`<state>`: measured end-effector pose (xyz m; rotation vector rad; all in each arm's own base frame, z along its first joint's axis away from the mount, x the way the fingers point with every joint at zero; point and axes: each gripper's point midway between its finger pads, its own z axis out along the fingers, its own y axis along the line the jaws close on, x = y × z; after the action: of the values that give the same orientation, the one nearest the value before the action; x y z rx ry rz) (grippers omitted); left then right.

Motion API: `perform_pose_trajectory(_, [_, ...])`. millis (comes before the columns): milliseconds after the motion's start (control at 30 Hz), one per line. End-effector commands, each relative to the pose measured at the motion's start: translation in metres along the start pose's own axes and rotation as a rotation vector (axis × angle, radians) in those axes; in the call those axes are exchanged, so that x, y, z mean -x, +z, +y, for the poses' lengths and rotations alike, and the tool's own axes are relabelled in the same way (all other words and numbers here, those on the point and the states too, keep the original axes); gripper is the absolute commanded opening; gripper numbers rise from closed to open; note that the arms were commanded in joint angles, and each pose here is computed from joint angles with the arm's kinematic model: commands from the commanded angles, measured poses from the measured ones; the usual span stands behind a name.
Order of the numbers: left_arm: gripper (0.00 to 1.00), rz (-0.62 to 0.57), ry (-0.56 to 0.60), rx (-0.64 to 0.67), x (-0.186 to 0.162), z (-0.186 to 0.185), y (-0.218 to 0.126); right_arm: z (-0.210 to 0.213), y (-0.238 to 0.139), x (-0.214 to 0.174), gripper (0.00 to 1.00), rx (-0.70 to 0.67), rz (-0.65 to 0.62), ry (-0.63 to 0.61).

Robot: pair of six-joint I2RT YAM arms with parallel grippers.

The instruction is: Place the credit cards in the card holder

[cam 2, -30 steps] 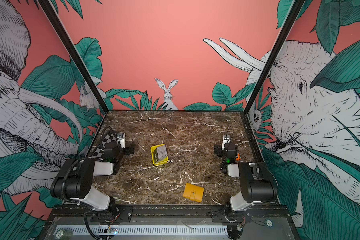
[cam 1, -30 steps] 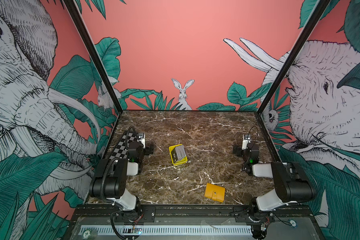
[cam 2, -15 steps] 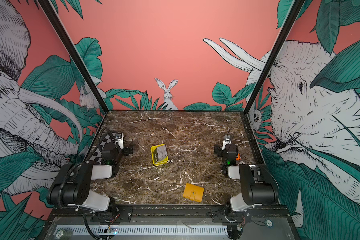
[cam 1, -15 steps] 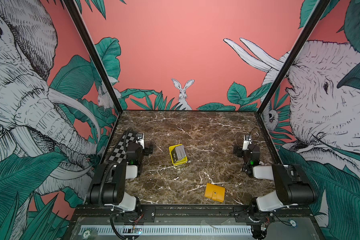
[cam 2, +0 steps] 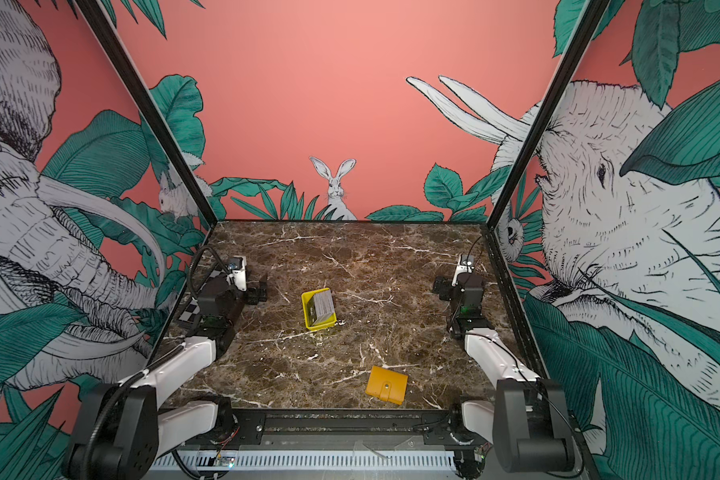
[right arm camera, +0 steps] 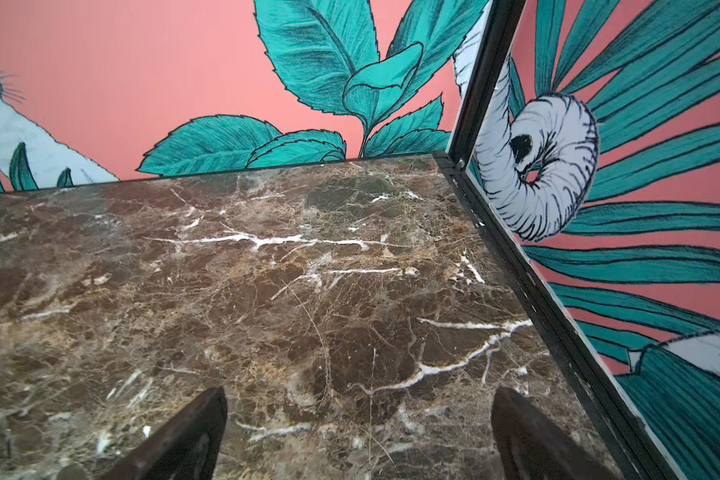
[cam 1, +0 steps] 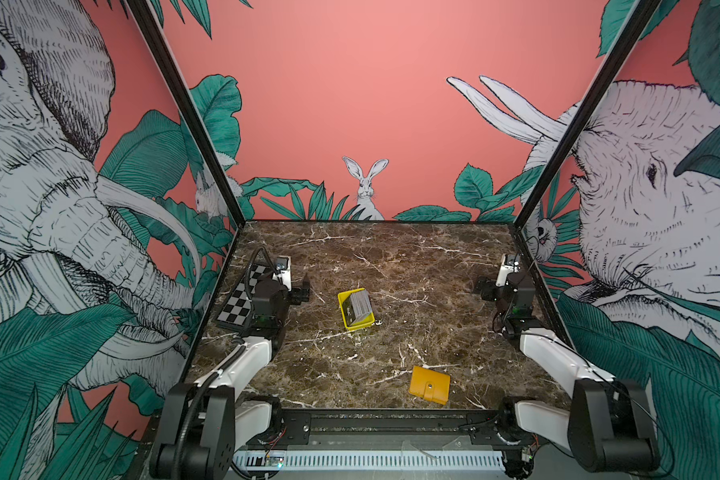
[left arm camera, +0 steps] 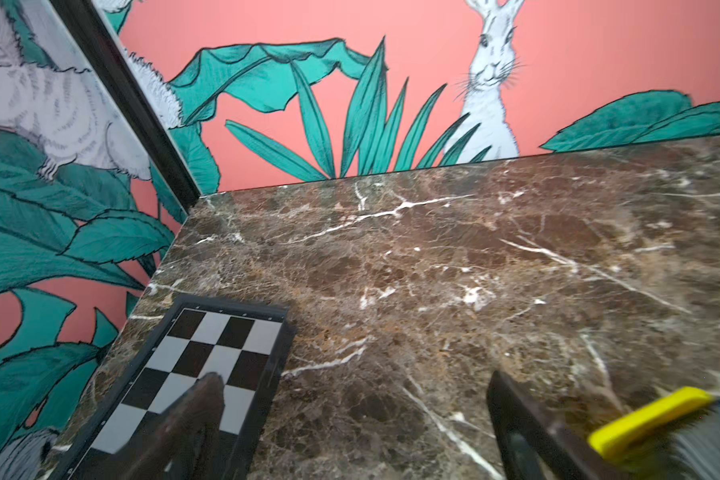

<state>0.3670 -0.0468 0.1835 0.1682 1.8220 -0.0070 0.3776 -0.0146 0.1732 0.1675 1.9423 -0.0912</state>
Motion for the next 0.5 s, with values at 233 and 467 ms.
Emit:
perform_pose_trajectory(233, [0.99, 0.127, -0.218, -0.16, 0.007, -0.039, -0.043, 0.026, -0.036, -0.009, 0.98, 0.042, 0.169, 0.047])
perform_pose_trajectory(467, [0.99, 0.25, -0.333, -0.287, -0.002, -0.065, -0.062, 0.064, -0.069, -0.031, 0.98, 0.164, 0.283, -0.015])
